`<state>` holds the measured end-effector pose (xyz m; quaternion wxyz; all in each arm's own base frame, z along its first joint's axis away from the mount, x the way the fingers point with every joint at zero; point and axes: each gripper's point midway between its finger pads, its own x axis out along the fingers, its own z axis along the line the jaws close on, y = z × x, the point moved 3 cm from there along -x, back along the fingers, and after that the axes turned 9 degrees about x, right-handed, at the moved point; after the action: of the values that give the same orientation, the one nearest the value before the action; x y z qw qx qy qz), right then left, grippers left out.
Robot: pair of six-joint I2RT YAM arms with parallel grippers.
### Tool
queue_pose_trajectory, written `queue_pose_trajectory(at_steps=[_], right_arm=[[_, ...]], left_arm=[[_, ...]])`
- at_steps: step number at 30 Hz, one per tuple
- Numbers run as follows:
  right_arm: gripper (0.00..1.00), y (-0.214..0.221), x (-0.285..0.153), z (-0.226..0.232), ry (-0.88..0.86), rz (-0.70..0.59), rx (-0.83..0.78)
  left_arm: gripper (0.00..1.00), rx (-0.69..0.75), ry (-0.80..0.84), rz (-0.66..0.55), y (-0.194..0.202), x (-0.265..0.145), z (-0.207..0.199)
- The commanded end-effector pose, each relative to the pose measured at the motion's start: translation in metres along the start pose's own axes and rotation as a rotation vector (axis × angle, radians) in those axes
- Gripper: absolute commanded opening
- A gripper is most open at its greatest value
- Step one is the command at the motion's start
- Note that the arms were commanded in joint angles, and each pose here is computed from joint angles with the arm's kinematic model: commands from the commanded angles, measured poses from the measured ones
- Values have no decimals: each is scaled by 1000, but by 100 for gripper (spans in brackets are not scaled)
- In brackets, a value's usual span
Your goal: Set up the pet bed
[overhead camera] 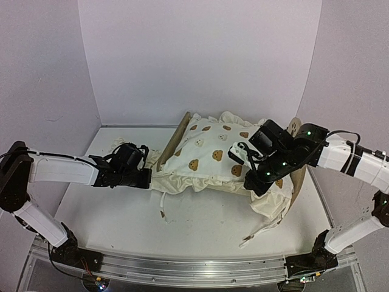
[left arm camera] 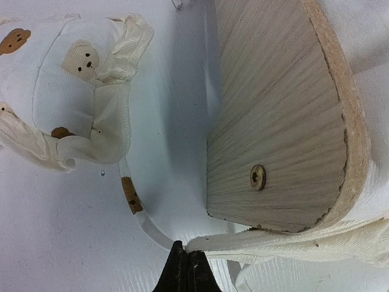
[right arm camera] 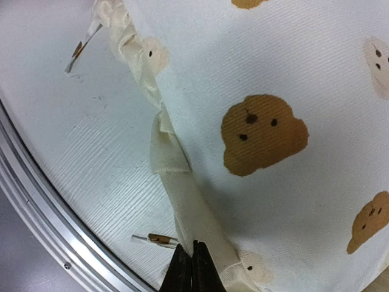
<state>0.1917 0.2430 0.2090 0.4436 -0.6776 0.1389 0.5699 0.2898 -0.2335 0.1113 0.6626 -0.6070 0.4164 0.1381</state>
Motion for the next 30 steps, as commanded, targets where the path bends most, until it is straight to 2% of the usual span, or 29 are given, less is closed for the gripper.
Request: queue_pose_trajectory(at_steps=[1,4,6,8,10,13,15,17,19,21,23,25,27,29,30], right_arm=[[0,18,-3,4,-114,52,26],[0,6,8,-26,107,3,82],[25,7,23,-41,221,21,83],[20,9,31,-63,394,36,111],[19,8,26,-70,455,45,142],[21,-3,5,-59,356,-33,176],[13,-8,-8,-53,297,-81,194],[3,-9,-13,-47,237,-102,182],[0,-7,-9,-17,20,-76,118],[0,-6,-11,22,-256,-60,64],[0,-7,-13,36,-360,-57,48],[0,-7,-10,31,-323,-54,68],[0,0,-8,20,-243,-30,94],[0,16,-4,-20,43,48,166],[4,24,-4,-43,211,93,197]], left_arm=[[0,35,-96,-15,-14,-8,13],[0,49,-101,-21,-20,-11,13],[0,53,-108,-25,-22,-13,14],[0,50,-118,-20,-22,-13,15],[1,44,-137,-16,-21,-15,18],[25,28,-123,-15,-22,-27,18],[39,3,-66,-40,-25,-43,12],[51,-5,41,-123,-34,-66,-2],[64,1,174,-230,-44,-90,-22],[70,51,335,-346,-48,-116,-57],[71,85,464,-452,-44,-130,-85],[71,108,561,-511,-41,-135,-113],[71,177,573,-519,-36,-123,-140],[72,247,524,-471,-26,-92,-165],[72,268,497,-472,-24,-82,-173]])
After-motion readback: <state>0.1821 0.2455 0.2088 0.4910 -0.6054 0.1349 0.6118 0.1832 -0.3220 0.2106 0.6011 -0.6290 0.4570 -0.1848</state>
